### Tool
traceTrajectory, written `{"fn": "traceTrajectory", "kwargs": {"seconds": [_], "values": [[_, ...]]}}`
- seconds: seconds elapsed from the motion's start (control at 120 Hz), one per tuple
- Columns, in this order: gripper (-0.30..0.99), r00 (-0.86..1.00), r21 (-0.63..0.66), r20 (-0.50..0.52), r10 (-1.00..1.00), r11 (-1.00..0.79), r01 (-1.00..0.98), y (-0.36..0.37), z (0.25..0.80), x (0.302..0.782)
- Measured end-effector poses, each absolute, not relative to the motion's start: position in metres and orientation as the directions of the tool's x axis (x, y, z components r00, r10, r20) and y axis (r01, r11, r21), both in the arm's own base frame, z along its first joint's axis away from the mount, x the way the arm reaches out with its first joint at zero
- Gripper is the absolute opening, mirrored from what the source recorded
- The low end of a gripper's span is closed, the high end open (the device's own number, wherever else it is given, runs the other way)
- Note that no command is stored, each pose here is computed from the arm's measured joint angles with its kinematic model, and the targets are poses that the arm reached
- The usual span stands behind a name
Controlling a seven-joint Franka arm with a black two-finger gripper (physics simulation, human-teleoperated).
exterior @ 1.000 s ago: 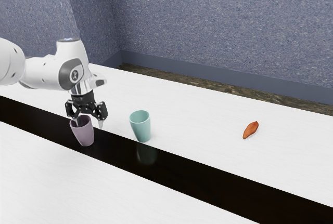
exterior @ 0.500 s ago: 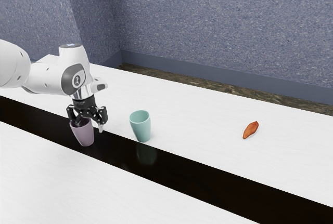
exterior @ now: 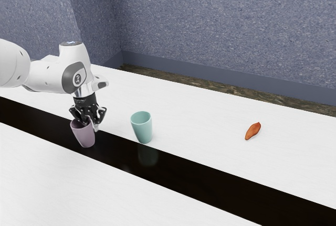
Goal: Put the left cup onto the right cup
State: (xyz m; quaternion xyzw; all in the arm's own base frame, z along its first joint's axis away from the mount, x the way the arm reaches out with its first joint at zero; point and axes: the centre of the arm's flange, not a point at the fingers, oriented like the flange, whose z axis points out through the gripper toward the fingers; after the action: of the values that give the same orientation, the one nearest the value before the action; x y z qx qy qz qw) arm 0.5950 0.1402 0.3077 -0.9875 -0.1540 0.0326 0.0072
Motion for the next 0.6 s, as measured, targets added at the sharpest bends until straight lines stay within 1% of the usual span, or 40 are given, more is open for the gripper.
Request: {"fn": "traceTrajectory", "kwargs": {"seconds": [0.108,0.242,0.4,0.6], "values": [[0.00,0.951,-0.027,-0.057,0.305,-0.952,0.304,0.142,0.310,0.596],[-0.05,0.954,-0.028,-0.052,0.296,-0.955,0.295,0.142,0.312,0.597],[-0.07,0.959,-0.028,-0.039,0.279,-0.960,0.278,0.140,0.320,0.598],[-0.08,0.970,-0.021,0.017,0.243,-0.970,0.244,0.126,0.359,0.600]]}}
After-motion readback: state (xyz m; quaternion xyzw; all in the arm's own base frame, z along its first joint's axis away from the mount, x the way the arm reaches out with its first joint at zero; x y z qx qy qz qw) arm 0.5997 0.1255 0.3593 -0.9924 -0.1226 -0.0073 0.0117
